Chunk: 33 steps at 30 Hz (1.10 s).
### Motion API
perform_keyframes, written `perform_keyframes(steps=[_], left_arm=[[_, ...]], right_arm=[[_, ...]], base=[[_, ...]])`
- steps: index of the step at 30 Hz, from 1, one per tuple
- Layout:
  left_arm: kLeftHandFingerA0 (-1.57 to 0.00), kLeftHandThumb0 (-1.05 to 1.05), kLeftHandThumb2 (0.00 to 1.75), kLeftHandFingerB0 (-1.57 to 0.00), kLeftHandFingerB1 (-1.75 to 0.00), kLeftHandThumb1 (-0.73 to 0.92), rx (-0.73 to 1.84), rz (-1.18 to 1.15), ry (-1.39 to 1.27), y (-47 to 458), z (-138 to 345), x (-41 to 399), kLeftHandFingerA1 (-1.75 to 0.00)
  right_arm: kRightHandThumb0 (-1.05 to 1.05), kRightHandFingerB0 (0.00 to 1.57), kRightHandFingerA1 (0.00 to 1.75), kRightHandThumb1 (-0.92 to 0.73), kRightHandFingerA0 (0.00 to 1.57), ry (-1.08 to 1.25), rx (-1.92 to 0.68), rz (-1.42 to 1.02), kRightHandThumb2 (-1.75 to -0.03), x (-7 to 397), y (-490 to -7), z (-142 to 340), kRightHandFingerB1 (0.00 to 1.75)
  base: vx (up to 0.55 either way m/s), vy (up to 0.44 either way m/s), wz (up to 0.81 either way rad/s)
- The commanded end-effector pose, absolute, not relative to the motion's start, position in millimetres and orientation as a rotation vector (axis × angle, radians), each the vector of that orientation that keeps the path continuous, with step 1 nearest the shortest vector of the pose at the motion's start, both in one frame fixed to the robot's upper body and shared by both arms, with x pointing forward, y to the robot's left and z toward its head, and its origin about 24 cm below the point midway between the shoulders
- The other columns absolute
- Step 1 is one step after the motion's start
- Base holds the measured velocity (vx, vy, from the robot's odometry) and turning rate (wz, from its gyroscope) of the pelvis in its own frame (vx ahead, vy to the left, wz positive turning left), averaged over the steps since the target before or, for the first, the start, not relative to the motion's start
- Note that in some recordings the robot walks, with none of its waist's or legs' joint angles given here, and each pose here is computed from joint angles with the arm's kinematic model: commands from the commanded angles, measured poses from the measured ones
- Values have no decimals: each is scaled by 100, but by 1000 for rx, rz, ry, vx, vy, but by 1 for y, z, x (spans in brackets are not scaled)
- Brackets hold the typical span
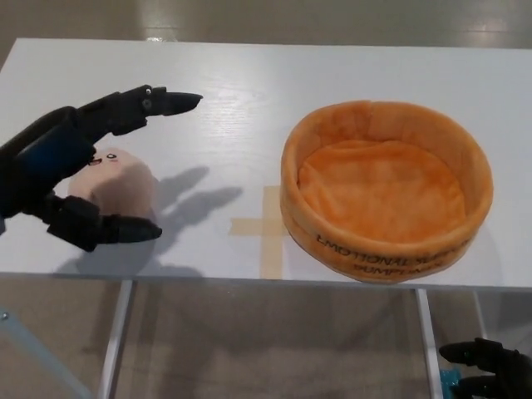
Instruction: Use the left hand to pick up the pink round toy on the left and place it inside the orange plate on the desk.
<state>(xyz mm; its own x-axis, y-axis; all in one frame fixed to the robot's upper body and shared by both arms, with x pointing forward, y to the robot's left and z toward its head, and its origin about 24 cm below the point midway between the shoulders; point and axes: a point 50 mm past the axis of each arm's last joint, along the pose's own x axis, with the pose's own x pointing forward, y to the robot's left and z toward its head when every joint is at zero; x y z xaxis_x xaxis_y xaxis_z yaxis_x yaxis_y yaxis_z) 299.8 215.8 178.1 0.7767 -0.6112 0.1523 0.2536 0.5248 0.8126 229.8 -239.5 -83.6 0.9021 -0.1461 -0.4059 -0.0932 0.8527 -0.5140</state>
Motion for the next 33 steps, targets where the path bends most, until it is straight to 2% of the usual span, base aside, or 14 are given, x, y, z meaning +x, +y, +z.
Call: perform_keyframes(steps=[1, 5, 24, 25, 27, 28, 29, 31, 32, 33], left_arm=[[0, -23, 58, 0, -26, 21, 1300, -356, -196, 233, 141, 340, -9], [0, -31, 57, -1, -18, 24, 1338, -338, -130, 235, 131, 348, 0], [0, -39, 60, -4, -22, 27, 1465, -314, 9, 238, 103, 369, 0], [0, -38, 62, -7, -25, 26, 1467, -312, 9, 239, 103, 369, -7], [0, -38, 62, -7, -25, 26, 1471, -309, 12, 239, 103, 370, -7], [0, -35, 65, -5, -28, 35, 1479, -301, 6, 240, 102, 370, -12], [0, -34, 66, -3, -31, 29, 1479, -296, 0, 241, 102, 370, -18], [0, -35, 66, -2, -31, 29, 1483, -287, -8, 242, 101, 370, -18], [0, -33, 53, -7, -28, 42, 1485, -285, -7, 242, 101, 371, -18], [0, -33, 53, -7, -28, 42, 1486, -284, -7, 243, 101, 371, -18]], right_arm=[[-9, 68, 55, -64, 60, 458, -556, -43, -58, 228, -244, -84, 51], [-10, 68, 54, -64, 60, 455, -557, -43, -58, 226, -244, -84, 51], [-11, 68, 54, -64, 60, 456, -565, -47, -58, 224, -245, -85, 51], [-11, 69, 54, -64, 60, 457, -565, -48, -58, 224, -245, -85, 51], [-11, 69, 54, -64, 60, 458, -562, -49, -58, 224, -246, -85, 51], [-11, 69, 55, -64, 61, 458, -554, -52, -58, 225, -245, -85, 51], [-10, 68, 55, -64, 61, 458, -553, -52, -58, 225, -245, -85, 51], [-10, 68, 54, -64, 60, 458, -552, -52, -58, 225, -245, -85, 51], [-10, 68, 54, -64, 60, 457, -551, -53, -58, 225, -246, -84, 51], [-10, 68, 54, -64, 60, 456, -551, -53, -58, 225, -246, -84, 51]], base=[[0, 0, 0], [0, 0, 0], [0, 0, 0], [0, 0, 0], [0, 0, 0], [0, 0, 0], [0, 0, 0], [0, 0, 0], [0, 0, 0], [0, 0, 0]])
